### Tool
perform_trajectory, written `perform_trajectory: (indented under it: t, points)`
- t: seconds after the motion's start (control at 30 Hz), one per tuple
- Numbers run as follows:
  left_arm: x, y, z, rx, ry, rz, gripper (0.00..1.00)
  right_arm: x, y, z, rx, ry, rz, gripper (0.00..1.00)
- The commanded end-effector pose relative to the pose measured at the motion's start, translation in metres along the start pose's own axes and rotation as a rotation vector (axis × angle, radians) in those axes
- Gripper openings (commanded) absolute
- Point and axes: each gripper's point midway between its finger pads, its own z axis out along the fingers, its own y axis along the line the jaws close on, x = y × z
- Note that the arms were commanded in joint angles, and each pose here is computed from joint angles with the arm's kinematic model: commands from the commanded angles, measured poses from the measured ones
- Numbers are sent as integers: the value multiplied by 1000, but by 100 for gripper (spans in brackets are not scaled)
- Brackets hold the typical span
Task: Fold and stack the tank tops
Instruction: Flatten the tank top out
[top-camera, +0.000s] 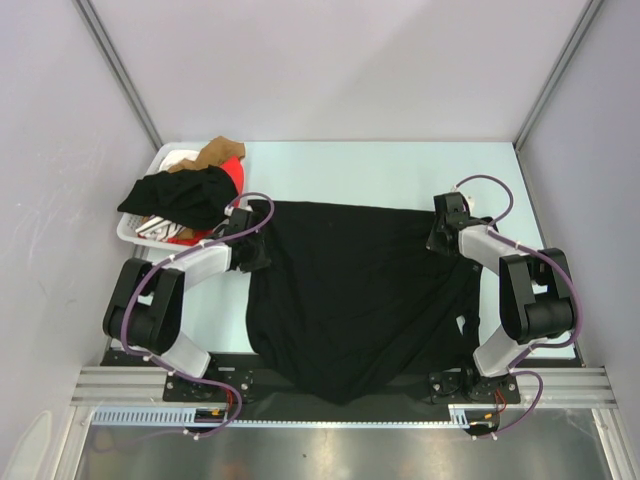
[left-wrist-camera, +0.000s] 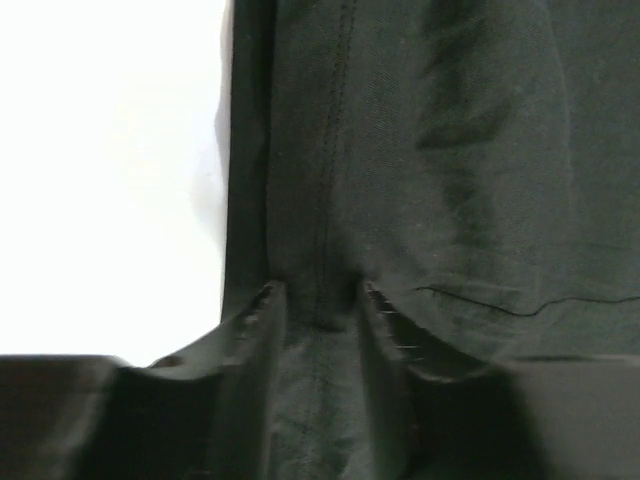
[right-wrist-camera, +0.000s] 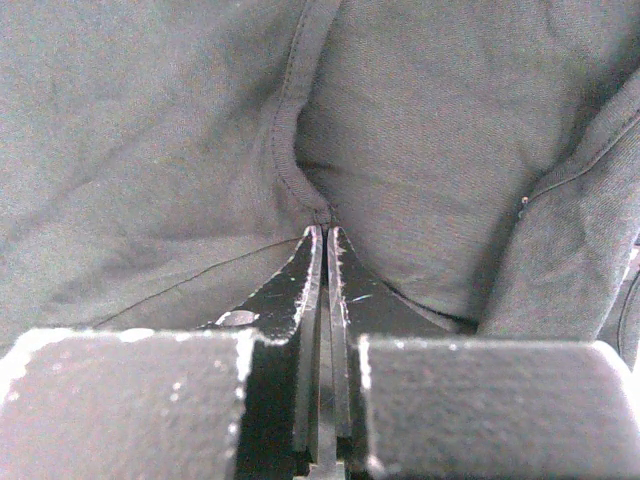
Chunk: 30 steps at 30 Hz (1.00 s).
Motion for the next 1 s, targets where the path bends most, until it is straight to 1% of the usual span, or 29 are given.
perform_trajectory:
  t: [0.0,0.03,0.07,0.1,0.23,0.37,0.53,0.67,0.77,0.8,0.87,0.9,0.93,0.97]
  points:
    - [-7,3,3,-8,-20,-10,33,-17,4,-10,-25,-60,36,0]
    - [-7,3,3,-8,-22,-10,29,-18,4,-10,-24,-63,37,0]
    - [-8,3,2,-8,-24,-10,8,-18,4,-11,-26,-65,37,0]
    - [-11,5,2,-21,-34,-14,0,-18,3,-11,-24,-64,36,0]
    - [-18,6,-11,-30,-72,-18,0,-20,2,-13,-22,-70,43,0]
    - [-30,4,-27,-27,-111,-23,4,-25,2,-18,-26,-84,54,0]
    - [-42,-1,-49,-28,-154,-13,4,-42,0,-39,-39,-145,82,0]
    - [-51,-12,-64,-16,-182,5,6,-56,0,-59,-69,-199,104,0]
    - [-53,-13,-68,-24,-186,11,7,-64,-1,-70,-86,-227,119,0]
    - [-54,-14,-67,-23,-190,9,9,-64,0,-71,-93,-229,120,0]
    - [-51,-13,-61,-31,-178,16,18,-64,0,-71,-97,-224,122,0]
    - [-50,-13,-57,-29,-170,20,18,-62,0,-70,-101,-219,121,0]
    - [-48,-13,-53,-35,-159,22,17,-60,0,-68,-102,-213,122,0]
    - [-46,-12,-50,-38,-148,24,5,-59,1,-66,-105,-206,120,0]
